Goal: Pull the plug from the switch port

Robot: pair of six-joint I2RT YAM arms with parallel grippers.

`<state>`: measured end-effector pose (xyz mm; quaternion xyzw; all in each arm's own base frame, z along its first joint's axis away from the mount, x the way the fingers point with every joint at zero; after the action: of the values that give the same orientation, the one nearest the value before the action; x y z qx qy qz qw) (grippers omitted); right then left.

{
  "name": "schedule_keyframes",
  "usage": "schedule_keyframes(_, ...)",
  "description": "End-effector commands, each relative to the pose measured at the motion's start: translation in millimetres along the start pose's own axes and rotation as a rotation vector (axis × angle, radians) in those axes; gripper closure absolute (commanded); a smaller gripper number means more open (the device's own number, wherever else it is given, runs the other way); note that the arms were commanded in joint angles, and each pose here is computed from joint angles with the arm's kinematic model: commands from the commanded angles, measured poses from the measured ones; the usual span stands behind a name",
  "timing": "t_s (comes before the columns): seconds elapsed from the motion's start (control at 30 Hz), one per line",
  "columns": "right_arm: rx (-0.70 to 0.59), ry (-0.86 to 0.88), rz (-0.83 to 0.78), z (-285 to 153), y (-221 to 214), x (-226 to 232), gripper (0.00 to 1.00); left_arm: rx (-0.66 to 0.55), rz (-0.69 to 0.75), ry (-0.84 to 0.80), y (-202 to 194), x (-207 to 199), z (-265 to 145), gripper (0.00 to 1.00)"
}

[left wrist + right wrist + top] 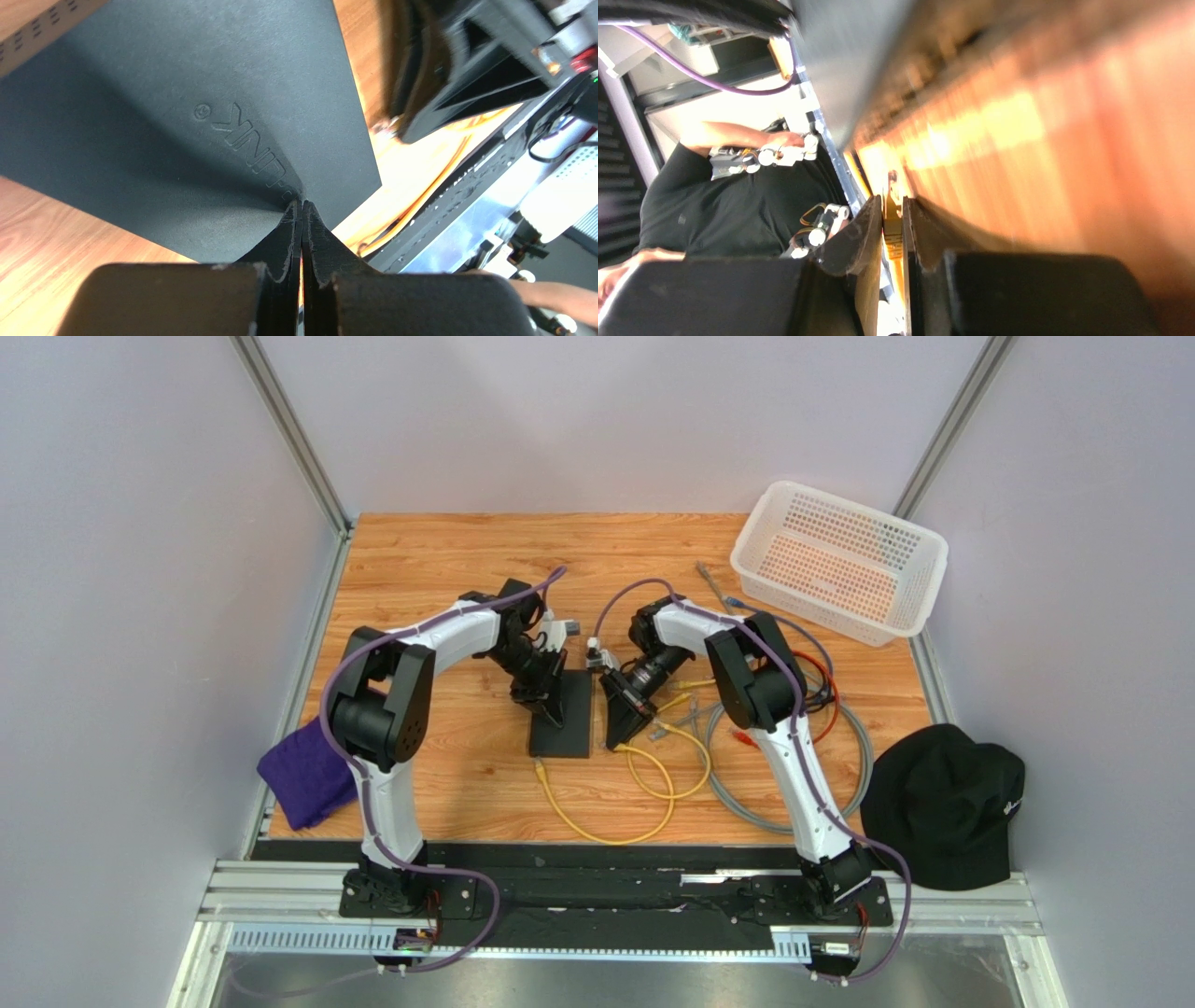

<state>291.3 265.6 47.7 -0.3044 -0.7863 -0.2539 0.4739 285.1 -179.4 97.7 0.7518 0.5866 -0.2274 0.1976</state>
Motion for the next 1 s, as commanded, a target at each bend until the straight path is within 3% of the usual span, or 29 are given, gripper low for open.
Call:
schedule_keyframes(0.0,0.009,-0.267,-0.147,-23,2,-33,0.91,0.004,0.087,0.124,-1,12,7,1.0)
schedule_keyframes(0.2,-0.069,-0.261,-0.313,-65,17,22,0.87,-0.007,0.1,0.064,0,0,1,1.0)
schedule_keyframes(0.33,0.053,-0.436,-0.435,-98,0,45,0.87,-0.074,0.151,-0.005,11,-25,-23,1.0)
schedule_keyframes(0.43,0.093,-0.471,-0.471,-132,-25,66,0.87,-0.108,0.18,-0.041,15,-37,-35,1.0)
schedule_keyframes(0.47,0.116,-0.454,-0.552,-142,-32,71,0.86,-0.115,0.186,-0.047,16,-39,-36,1.0)
schedule_keyframes(0.63,0.126,-0.65,-0.477,-210,-55,71,0.88,-0.142,0.231,-0.062,21,-45,-43,1.0)
schedule_keyframes(0.77,-0.007,-0.848,-0.378,-258,-44,64,0.86,-0.167,0.239,-0.066,23,-49,-54,1.0)
schedule_keyframes(0.87,-0.224,-1.02,-0.332,-288,-25,84,0.71,-0.187,0.244,-0.039,25,-50,-62,0.99)
schedule_keyframes(0.9,-0.287,-1.039,-0.318,-290,-21,93,0.3,-0.196,0.248,-0.027,27,-52,-66,0.89)
schedule_keyframes(0.93,-0.35,-1.049,-0.369,-294,-12,103,0.01,-0.19,0.242,-0.012,26,-51,-69,0.78)
schedule_keyframes(0.97,-0.39,-1.07,-0.413,-297,-11,122,0.0,-0.201,0.251,0.028,26,-49,-73,0.69)
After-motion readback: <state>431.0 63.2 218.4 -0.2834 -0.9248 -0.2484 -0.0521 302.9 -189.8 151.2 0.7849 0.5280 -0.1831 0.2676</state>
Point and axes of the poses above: each gripper's point midway between its finger pads, its own z axis out along the fingers, its own x axis along the line the jaws close on, y = z × x, the point moved 7 cm from there along -z, back along the fingers, and after that the axes turned 9 degrees about -z, right-handed, at the moved point
